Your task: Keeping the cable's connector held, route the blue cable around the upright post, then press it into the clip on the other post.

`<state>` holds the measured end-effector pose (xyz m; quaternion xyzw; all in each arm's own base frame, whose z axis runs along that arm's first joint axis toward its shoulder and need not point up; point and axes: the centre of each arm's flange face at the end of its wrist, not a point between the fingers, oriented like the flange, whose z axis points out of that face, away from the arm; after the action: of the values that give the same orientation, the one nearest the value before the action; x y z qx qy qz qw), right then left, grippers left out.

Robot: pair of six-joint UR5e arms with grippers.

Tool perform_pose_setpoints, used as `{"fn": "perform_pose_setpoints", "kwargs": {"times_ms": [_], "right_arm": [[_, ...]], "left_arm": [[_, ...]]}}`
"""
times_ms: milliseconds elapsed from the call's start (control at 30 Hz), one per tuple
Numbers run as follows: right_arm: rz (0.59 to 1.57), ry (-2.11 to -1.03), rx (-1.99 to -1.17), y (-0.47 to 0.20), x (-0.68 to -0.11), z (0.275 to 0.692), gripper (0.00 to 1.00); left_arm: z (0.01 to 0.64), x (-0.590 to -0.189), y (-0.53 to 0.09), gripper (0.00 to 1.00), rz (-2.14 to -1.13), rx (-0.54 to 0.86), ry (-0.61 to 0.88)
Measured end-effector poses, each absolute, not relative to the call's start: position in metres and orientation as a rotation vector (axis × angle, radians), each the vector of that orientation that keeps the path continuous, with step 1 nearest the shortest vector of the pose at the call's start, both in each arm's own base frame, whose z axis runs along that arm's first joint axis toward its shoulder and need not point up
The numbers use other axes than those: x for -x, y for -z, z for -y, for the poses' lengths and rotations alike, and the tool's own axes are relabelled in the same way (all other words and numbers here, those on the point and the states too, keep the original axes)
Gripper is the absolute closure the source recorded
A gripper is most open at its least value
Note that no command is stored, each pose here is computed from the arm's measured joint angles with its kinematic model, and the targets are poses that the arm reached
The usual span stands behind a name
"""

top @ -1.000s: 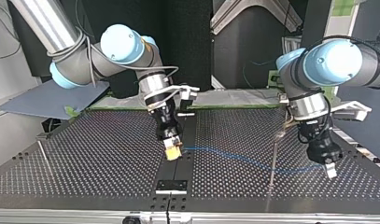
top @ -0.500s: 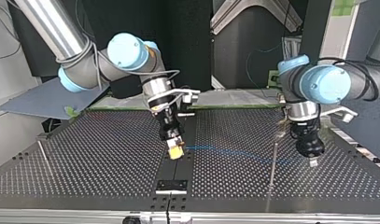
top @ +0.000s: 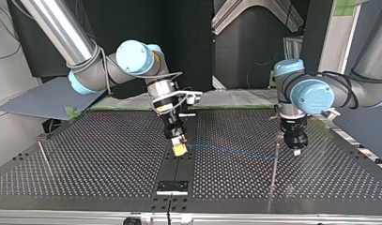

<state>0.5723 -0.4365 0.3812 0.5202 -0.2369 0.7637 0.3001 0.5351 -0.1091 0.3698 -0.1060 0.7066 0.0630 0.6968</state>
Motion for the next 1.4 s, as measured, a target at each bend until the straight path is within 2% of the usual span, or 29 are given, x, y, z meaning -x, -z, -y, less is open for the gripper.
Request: {"fn": "perform_pose_setpoints", "kwargs": {"times_ms": [467,767,1100,1300,1333,1367,1400], "right_arm": [[0.657,-1.982,-1.423,-0.327,-0.581,0.453,1.00],[0.679,-1.958,-1.441,-0.297,-0.583,0.464,1.00],[0.717,-1.916,-1.477,-0.247,-0.584,0.477,1.00],[0.729,-1.903,-1.491,-0.232,-0.585,0.479,1.00],[0.730,-1.902,-1.493,-0.231,-0.585,0.479,1.00],[0.731,-1.900,-1.494,-0.229,-0.585,0.479,1.00],[0.732,-1.899,-1.497,-0.227,-0.585,0.479,1.00]], "left_arm": [[0.109,-0.556,-0.387,1.00,-1.519,0.240,-0.075],[0.108,-0.575,-0.367,1.00,-1.544,0.229,-0.057],[0.109,-0.589,-0.368,1.00,-1.525,0.233,-0.032],[0.117,-0.598,-0.347,1.00,-1.561,0.217,-0.015],[0.118,-0.599,-0.343,0.97,-1.567,0.216,-0.014],[0.119,-0.599,-0.340,0.87,-1.573,0.215,-0.012],[0.120,-0.600,-0.338,0.87,-1.575,0.215,-0.010]]}}
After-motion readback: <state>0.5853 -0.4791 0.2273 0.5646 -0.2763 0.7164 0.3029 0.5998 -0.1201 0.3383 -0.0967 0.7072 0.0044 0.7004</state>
